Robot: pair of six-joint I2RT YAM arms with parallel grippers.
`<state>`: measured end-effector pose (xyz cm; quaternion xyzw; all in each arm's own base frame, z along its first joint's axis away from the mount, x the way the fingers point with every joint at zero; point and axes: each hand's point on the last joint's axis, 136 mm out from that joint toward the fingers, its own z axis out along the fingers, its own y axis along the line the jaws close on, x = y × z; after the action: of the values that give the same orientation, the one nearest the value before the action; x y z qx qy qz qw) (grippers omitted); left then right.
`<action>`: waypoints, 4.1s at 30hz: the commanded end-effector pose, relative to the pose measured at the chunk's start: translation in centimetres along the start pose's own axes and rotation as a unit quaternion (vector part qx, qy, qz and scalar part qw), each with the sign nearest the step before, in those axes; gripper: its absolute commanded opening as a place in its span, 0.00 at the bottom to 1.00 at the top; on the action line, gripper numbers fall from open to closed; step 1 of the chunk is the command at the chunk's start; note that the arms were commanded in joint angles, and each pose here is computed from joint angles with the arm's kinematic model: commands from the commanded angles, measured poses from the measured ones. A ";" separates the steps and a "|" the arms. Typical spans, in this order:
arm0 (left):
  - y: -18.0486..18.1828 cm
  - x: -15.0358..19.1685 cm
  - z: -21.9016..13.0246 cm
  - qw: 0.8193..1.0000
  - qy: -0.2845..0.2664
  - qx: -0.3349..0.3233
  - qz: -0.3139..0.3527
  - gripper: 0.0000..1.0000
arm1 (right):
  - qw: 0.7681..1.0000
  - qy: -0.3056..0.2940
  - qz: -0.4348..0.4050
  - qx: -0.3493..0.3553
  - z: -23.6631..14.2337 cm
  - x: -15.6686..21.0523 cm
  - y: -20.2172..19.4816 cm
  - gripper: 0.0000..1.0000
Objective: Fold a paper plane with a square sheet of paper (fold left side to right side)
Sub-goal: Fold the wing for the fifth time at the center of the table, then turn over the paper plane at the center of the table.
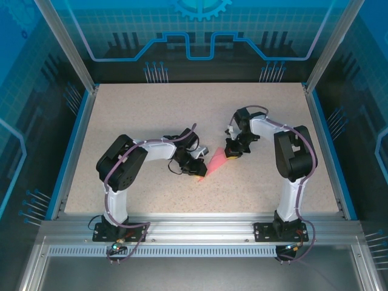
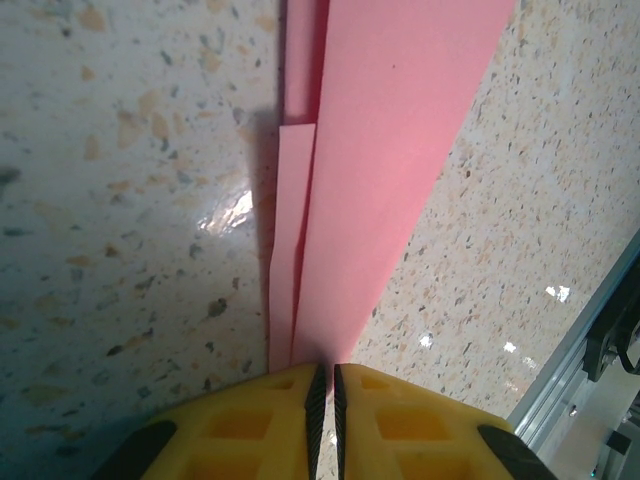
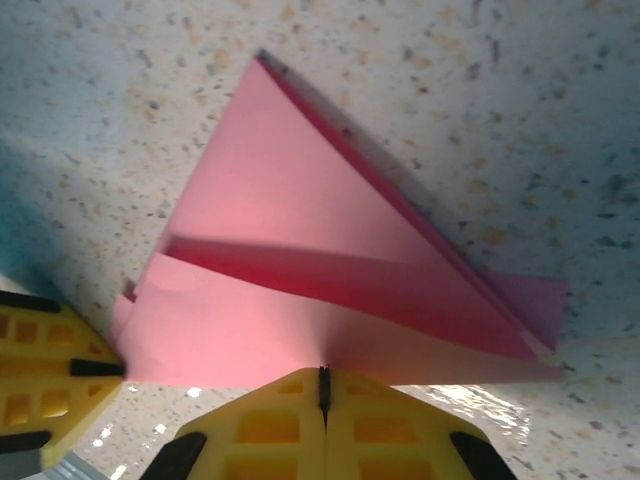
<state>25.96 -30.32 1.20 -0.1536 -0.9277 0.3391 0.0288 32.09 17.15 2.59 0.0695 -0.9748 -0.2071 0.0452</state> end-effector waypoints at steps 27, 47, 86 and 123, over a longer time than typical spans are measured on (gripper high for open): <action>5.3 5.1 0.6 0.993 0.069 -0.083 -0.058 0.16 | 0.993 0.030 0.034 0.105 -0.5 -0.1 -4.2 0.00; 4.1 4.3 0.2 0.995 0.055 -0.062 -0.050 0.19 | 0.994 -0.003 0.045 0.099 -3.4 -0.8 -5.1 0.00; 4.5 -1.2 -18.3 0.926 -0.337 -0.139 -0.097 0.89 | 0.918 -0.061 0.362 0.153 2.1 1.5 6.5 0.56; 4.2 -1.9 -19.2 0.923 -0.341 -0.155 -0.085 0.91 | 0.938 -0.120 0.293 0.140 -3.3 3.5 7.6 0.00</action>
<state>31.11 -16.56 11.87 0.0438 -0.9355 0.2289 -0.2657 28.32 22.06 6.27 -0.2852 -0.9573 -0.0427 0.0196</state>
